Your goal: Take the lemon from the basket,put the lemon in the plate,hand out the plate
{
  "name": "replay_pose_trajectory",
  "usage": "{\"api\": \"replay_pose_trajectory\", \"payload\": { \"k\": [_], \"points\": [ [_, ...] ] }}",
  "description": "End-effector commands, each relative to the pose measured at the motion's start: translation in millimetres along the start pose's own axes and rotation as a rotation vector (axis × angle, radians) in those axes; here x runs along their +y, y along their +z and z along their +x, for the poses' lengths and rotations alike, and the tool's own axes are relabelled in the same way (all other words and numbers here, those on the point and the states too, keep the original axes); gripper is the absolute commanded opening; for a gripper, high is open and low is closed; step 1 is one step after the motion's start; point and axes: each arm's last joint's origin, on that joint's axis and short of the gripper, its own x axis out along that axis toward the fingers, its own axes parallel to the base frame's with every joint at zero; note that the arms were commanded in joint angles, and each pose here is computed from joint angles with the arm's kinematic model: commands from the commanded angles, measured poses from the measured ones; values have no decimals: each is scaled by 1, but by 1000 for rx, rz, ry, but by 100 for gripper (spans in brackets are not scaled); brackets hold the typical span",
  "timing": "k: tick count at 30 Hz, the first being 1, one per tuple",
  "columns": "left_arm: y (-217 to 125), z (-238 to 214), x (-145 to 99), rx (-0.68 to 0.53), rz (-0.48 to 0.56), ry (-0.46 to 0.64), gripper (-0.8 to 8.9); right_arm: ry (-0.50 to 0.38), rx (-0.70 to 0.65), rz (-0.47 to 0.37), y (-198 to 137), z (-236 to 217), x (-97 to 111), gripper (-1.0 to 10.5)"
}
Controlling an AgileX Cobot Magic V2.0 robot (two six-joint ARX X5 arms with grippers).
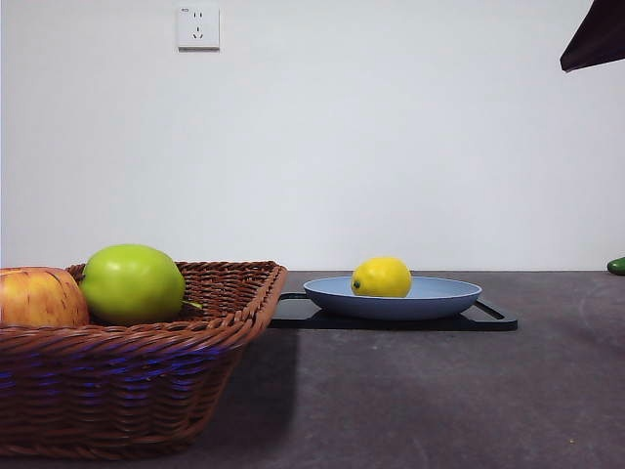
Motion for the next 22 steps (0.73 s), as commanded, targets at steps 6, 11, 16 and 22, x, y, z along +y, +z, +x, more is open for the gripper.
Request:
{"api": "replay_pose_trajectory", "payload": {
  "k": [6,11,16,22],
  "points": [
    [-3,1,0,4,-7,6,8,-27,-93,-150,-12,-38,-19,3],
    [-3,1,0,4,-7,6,8,-144,-151,-124,-43,-46,-34,3],
    [-3,1,0,4,-7,6,8,-224,-191,-114,-76,-39,-42,3],
    [-3,1,0,4,-7,5,8,-247,-161,-102,-106,-30,-47,3]
  ]
}}
